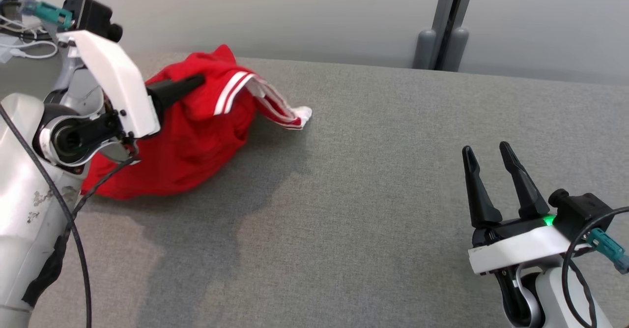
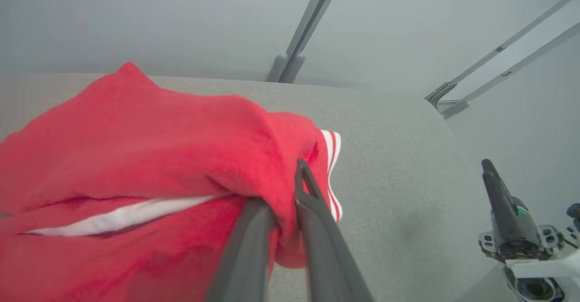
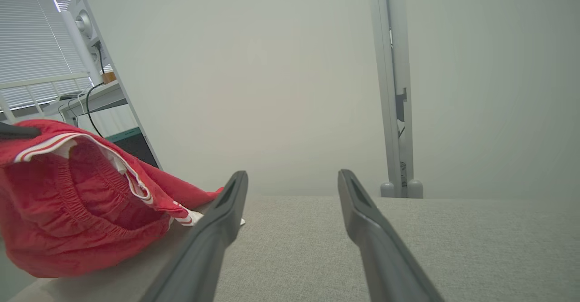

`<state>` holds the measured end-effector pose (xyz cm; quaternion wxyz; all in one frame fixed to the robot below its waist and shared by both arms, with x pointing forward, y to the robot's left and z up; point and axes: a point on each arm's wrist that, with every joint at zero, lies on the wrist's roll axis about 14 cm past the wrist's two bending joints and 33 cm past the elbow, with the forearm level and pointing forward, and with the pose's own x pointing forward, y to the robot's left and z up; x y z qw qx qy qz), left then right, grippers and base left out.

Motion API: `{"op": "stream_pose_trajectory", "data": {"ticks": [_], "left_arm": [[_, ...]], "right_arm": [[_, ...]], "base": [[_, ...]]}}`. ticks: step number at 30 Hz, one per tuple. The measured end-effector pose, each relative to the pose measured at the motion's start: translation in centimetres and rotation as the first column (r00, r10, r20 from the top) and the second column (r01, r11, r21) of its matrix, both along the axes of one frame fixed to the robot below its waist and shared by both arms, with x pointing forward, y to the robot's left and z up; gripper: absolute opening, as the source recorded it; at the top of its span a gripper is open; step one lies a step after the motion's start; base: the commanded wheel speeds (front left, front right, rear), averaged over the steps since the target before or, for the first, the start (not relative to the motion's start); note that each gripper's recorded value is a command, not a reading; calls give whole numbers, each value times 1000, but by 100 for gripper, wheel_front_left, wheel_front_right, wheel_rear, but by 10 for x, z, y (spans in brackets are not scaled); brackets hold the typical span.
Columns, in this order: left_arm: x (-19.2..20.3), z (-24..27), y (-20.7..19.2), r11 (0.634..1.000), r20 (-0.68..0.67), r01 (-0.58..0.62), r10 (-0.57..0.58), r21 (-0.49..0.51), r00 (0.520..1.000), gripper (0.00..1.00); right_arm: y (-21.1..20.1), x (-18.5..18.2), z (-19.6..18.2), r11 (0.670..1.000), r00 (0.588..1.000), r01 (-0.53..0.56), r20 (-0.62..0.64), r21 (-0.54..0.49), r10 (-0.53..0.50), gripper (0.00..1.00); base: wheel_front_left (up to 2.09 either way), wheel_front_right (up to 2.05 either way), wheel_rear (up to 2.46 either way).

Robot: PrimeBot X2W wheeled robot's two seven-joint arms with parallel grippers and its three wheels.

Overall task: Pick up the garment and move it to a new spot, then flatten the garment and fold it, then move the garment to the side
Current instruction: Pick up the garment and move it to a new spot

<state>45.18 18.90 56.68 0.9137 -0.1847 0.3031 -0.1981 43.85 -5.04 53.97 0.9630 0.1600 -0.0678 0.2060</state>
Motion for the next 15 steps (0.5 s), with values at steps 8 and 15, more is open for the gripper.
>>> {"op": "stream_pose_trajectory", "data": {"ticks": [8, 15], "left_arm": [[6, 61, -62, 989, 242, 147, -141, -10, 960, 0], [7, 94, -122, 963, 374, 270, -244, -19, 895, 0]], "right_arm": [[-20, -11, 4, 999, 999, 49, 9, -6, -49, 100], [-46, -23, 7, 993, 993, 118, 12, -7, -118, 100]], "base": [[0, 0, 0], [0, 0, 0]]}}
